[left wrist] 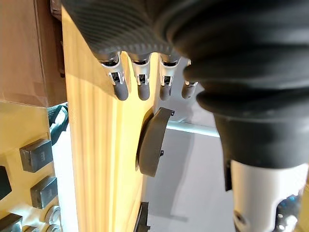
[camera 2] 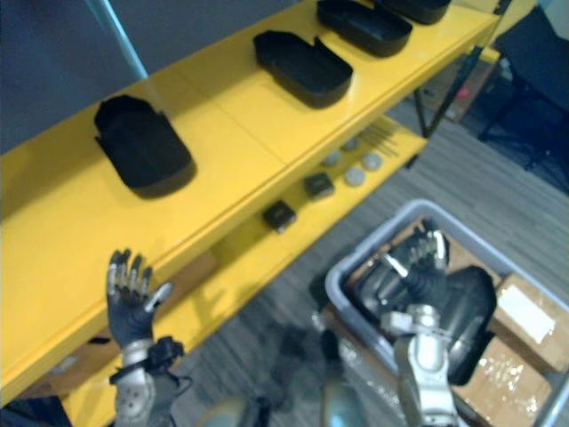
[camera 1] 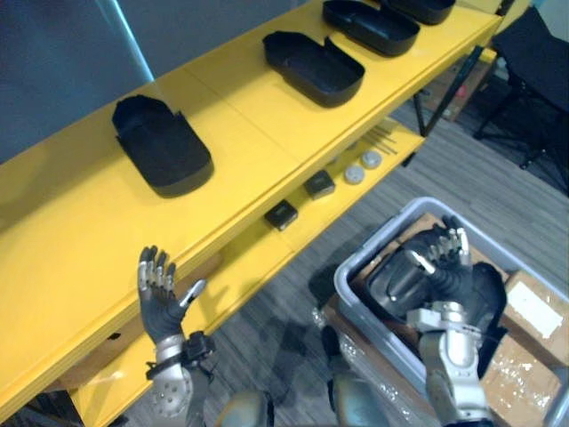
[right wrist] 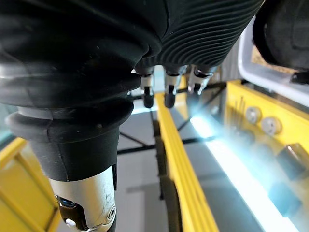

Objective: Walk over and take plastic housings, then place them on the shelf

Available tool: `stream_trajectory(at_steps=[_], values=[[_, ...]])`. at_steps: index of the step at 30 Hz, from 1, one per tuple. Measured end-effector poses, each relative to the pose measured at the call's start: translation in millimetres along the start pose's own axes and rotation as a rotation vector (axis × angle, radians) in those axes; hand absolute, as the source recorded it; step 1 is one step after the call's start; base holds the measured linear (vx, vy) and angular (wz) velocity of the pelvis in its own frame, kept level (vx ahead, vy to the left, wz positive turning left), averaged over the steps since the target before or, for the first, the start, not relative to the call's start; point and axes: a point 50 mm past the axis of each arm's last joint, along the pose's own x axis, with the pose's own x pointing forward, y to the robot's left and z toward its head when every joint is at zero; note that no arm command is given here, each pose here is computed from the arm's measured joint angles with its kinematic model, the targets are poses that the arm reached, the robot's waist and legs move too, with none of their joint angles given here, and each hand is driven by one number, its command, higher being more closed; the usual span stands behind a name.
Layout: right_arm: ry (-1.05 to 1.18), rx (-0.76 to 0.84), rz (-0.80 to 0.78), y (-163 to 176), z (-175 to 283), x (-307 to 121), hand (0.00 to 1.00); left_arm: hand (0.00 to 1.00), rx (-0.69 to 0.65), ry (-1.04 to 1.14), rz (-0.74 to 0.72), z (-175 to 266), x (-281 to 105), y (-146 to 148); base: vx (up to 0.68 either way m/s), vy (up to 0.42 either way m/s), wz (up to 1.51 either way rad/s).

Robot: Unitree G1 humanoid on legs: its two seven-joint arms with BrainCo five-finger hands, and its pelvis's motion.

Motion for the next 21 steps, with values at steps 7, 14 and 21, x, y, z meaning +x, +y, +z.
stream_trajectory(at_steps=[7, 14, 21], values=[[-0.028, -0.024, -0.129, -16.8, 4.9, 8.2, 0.00, 0.00, -0.099, -0.220, -0.208, 31.6, 20.0, -30.4, -0.01, 0.007, -0.13], [0.091, -0.032, -0.159, -31.4, -1.6, -56.9, 0.00, 0.00, -0.121, -0.218, -0.149, 38.8, 17.1, -23.3, -0.21, 0.072, -1.25], [0.097, 0.012, -0.134, -29.1, -11.9, -37.8, 0.00, 0.00, -0.060, -0.122, 0.004, 29.3, 23.3, -3.0, -0.17, -0.030, -1.09]])
